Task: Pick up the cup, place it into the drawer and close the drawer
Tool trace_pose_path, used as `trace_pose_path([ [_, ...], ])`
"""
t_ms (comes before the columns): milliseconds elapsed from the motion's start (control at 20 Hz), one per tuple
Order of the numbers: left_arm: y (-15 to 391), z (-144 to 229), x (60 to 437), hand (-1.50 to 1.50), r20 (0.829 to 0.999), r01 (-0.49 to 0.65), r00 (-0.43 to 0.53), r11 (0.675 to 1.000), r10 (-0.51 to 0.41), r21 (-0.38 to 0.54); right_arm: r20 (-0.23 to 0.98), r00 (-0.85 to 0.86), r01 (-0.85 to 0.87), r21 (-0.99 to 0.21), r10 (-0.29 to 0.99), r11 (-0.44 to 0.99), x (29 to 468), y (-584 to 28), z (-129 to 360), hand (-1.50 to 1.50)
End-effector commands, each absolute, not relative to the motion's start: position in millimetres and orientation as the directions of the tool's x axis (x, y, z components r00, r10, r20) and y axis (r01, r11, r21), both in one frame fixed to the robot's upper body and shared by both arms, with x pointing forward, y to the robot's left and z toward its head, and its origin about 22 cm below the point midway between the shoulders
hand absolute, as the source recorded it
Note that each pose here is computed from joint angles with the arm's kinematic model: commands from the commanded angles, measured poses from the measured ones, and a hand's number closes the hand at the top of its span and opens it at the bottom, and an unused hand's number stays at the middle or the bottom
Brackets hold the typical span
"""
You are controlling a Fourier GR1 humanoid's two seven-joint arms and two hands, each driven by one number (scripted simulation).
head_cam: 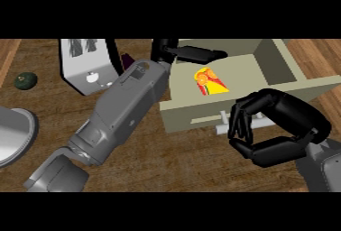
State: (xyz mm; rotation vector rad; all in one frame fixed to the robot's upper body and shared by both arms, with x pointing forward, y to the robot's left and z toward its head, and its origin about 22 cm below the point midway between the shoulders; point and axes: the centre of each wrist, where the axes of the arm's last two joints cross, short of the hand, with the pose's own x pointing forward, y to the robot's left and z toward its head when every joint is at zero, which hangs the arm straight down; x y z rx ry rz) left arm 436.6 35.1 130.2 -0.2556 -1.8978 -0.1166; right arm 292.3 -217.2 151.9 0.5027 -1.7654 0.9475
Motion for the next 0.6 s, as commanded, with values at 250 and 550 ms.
trace_pose_path([
  [250, 44.4, 115.3, 437.9, -1.5, 0.936, 0.163, -0.313, 0.98, 0.159, -0.112, 0.727, -0.456, -0.58, -0.68, 0.513, 0.448, 276.2, -214.4, 140.7, -1.5],
  [550, 56.8, 91.3, 432.0, -1.5, 0.92, 0.174, -0.321, 0.969, 0.226, -0.177, 0.691, -0.333, -0.57, -0.69, 0.642, 0.447, 301.2, -218.8, 74.6, -1.5],
])
